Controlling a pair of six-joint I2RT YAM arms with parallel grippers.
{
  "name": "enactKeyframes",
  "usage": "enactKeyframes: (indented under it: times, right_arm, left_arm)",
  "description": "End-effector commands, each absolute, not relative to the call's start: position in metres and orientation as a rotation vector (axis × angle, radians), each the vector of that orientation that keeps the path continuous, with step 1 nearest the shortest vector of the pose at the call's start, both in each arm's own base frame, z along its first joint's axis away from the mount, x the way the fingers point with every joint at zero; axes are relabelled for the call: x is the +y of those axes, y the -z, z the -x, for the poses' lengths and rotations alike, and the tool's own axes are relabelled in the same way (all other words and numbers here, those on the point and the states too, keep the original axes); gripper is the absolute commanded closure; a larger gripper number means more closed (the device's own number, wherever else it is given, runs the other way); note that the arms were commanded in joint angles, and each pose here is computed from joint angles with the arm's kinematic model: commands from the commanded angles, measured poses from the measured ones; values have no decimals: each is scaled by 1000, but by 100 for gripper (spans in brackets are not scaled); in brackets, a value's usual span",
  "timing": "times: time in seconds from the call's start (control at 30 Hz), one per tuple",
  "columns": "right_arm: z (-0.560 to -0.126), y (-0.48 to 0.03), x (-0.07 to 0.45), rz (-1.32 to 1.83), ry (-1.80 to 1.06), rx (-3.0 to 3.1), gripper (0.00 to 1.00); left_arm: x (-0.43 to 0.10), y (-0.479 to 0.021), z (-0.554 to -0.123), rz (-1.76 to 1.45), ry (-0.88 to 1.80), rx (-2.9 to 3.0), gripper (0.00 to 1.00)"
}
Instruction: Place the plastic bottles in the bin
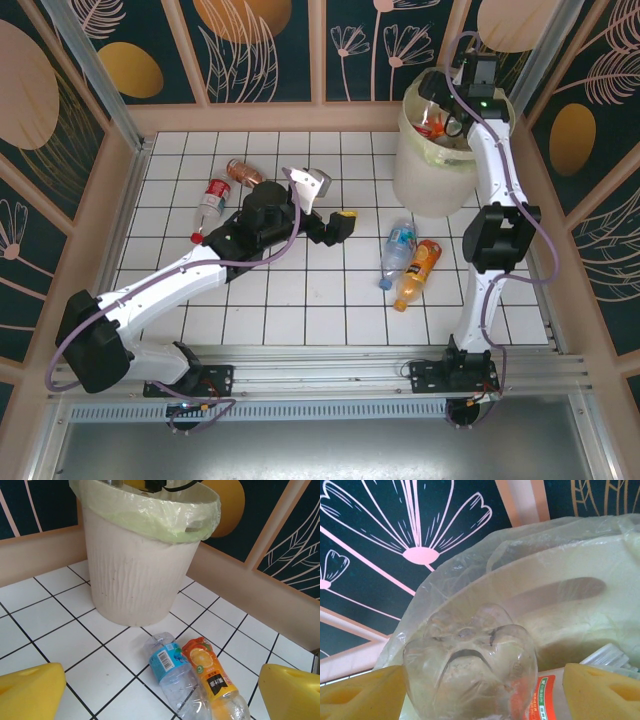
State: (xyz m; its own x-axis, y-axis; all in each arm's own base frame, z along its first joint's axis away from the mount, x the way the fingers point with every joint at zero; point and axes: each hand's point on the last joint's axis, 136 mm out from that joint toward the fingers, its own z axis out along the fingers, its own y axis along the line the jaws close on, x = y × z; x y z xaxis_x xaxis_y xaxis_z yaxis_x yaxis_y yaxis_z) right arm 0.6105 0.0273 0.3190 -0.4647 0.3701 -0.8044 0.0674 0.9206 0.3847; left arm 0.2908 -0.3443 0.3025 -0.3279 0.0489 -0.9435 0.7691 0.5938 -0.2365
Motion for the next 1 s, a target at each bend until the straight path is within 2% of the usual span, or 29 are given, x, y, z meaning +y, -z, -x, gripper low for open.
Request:
enactKeyframes:
  times: [0.0,0.33,0.47,0.57,0.73,0.87,0.97]
  right_arm:
    - [-590,-374,12,-310,-282,1944,18]
    - [-582,-360,-32,-428,-107,1986,26]
    - [-579,-383,3,-232,-269,1935,34]
    - [-574,-392,31,-107,-399,1903,34]
    - [-578,-377,47,-89,-416,1937,33]
    - [-589,-360,40,-157,-360,1988,22]
    - [-595,-353,33,-204,-332,2003,18]
  left_arm:
    - [-339,-316,-288,-648,882,1723,1]
    - [-339,-314,-289,-646,873,1724,1]
    - [-340,-315,-290,-649,873,1722,1]
    - [-342,-316,-291,-656,875,1720,1]
    - [-346,-315,-291,-666,891,1722,1]
    - [-345,-316,-291,-665,886,1724,1]
    - [-343,-317,-291,-660,878,1721,1]
